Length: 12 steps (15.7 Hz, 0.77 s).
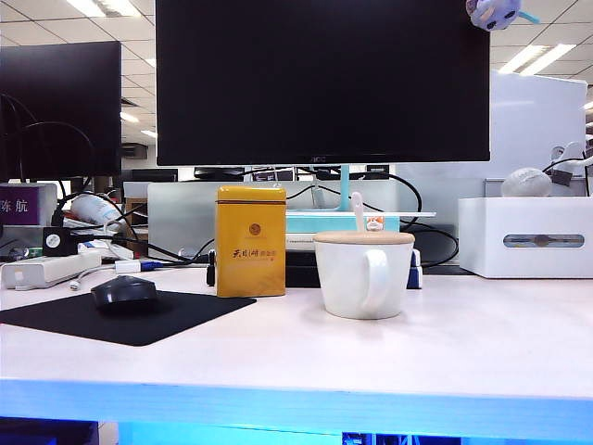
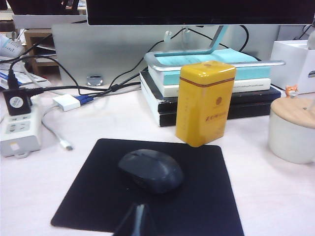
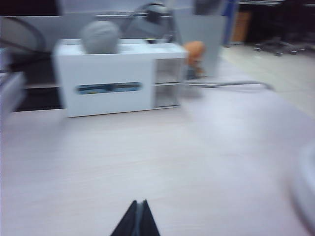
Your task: Place the black mouse on the black mouse pad.
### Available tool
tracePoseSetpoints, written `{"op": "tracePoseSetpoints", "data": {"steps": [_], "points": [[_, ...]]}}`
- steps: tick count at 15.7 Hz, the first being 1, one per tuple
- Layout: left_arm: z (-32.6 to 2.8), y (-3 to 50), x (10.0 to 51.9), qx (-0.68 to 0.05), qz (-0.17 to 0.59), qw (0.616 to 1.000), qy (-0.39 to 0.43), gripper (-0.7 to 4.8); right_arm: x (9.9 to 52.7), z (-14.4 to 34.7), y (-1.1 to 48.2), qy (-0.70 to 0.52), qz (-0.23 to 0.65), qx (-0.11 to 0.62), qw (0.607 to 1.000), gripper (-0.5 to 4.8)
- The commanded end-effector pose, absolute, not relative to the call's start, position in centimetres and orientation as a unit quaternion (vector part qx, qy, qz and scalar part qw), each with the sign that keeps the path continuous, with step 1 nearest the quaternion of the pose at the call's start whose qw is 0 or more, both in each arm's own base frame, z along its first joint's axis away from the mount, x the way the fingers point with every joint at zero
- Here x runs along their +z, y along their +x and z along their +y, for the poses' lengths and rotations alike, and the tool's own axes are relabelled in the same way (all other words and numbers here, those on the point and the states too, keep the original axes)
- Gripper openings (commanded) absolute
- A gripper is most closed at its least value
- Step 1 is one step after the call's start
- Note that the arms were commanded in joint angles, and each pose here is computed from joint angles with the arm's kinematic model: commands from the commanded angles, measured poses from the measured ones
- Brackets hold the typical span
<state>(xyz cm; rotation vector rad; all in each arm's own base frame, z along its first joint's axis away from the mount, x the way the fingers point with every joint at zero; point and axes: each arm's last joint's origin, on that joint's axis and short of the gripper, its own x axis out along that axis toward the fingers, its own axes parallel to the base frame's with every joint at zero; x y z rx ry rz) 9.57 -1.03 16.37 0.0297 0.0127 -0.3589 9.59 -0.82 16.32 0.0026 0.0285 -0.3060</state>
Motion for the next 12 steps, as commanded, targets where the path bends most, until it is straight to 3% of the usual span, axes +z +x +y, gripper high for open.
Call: {"op": "tracePoseSetpoints", "data": {"steps": [1, 4, 8, 12], "points": [[-1.04, 9.55, 16.52, -0.180, 0.001, 0.984, 0.018, -0.05, 16.10, -1.38, 9.59, 0.002, 0.014, -0.181, 0.983, -0.01], [-1.04, 9.55, 16.52, -0.180, 0.001, 0.984, 0.018, -0.05, 16.05, -1.65, 9.54, 0.002, 0.016, -0.193, 0.981, -0.01], [-1.04, 9.55, 16.52, -0.180, 0.001, 0.984, 0.018, -0.04, 15.78, -1.00, 9.71, 0.004, 0.031, -0.080, 0.996, -0.01], [-1.04, 9.55, 16.52, -0.180, 0.001, 0.984, 0.018, -0.04, 15.78, -1.00, 9.71, 0.004, 0.031, -0.079, 0.996, -0.01]]}}
